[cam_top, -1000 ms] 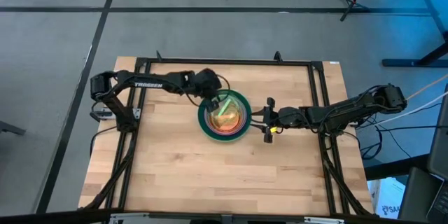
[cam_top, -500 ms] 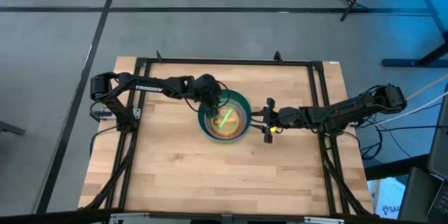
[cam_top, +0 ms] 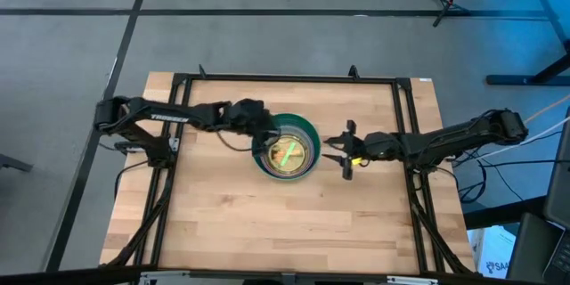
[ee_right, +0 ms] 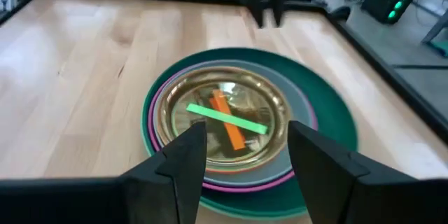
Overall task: Stack plastic plates
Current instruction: Return to Home Position
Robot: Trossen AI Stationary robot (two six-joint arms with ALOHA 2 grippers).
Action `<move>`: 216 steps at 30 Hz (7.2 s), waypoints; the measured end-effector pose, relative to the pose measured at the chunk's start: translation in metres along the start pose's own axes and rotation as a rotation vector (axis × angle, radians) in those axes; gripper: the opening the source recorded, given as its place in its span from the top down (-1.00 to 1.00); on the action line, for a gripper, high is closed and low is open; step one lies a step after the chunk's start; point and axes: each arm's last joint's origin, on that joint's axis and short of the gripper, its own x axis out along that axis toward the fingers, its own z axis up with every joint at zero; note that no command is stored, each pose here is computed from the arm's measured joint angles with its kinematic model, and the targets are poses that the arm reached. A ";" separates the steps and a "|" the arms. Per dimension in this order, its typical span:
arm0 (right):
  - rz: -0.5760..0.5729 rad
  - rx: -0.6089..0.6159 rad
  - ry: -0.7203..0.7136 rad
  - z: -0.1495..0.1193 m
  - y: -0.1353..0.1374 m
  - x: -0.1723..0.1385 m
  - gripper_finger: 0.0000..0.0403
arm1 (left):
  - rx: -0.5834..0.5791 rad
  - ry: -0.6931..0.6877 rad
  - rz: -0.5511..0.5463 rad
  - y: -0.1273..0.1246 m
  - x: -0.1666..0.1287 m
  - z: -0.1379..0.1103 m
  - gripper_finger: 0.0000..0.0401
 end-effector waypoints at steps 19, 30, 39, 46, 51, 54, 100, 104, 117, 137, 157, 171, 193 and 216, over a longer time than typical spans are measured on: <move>-0.086 0.063 -0.284 -0.048 -0.023 -0.066 0.06 | -0.007 -0.640 0.000 -0.023 -0.079 -0.086 0.79; -0.081 0.107 -0.328 -0.072 -0.037 -0.073 0.63 | -0.070 -0.691 0.048 -0.019 -0.090 -0.140 0.79; -0.095 0.097 -0.345 -0.071 -0.039 -0.076 0.97 | -0.093 -0.740 0.059 -0.018 -0.100 -0.150 0.79; -0.104 0.083 -0.363 -0.071 -0.039 -0.081 0.97 | -0.119 -0.778 0.044 -0.018 -0.110 -0.151 0.79; -0.115 0.087 -0.348 -0.074 -0.039 -0.084 0.99 | -0.120 -0.770 0.030 -0.020 -0.112 -0.154 0.79; -0.116 0.087 -0.358 -0.075 -0.039 -0.087 0.98 | -0.119 -0.798 0.022 -0.021 -0.116 -0.153 0.79; -0.101 0.107 -0.397 -0.076 -0.038 -0.096 0.97 | -0.138 -0.692 -0.056 -0.026 -0.123 -0.175 0.79; -0.129 0.110 -0.399 -0.076 -0.039 -0.096 0.97 | -0.138 -0.692 -0.056 -0.026 -0.123 -0.175 0.79; -0.137 0.090 -0.403 -0.076 -0.039 -0.096 0.97 | -0.138 -0.692 -0.057 -0.026 -0.123 -0.175 0.79; -0.135 0.095 -0.404 -0.076 -0.039 -0.096 0.97 | -0.138 -0.692 -0.057 -0.026 -0.123 -0.175 0.79; -0.134 0.096 -0.405 -0.075 -0.039 -0.096 0.97 | -0.139 -0.692 -0.057 -0.026 -0.123 -0.175 0.79; -0.134 0.095 -0.405 -0.075 -0.039 -0.096 0.97 | -0.138 -0.692 -0.057 -0.026 -0.123 -0.175 0.79; -0.134 0.095 -0.405 -0.075 -0.039 -0.096 0.97 | -0.139 -0.692 -0.057 -0.026 -0.123 -0.175 0.79; -0.134 0.095 -0.405 -0.075 -0.039 -0.096 0.97 | -0.139 -0.692 -0.057 -0.026 -0.123 -0.175 0.79</move>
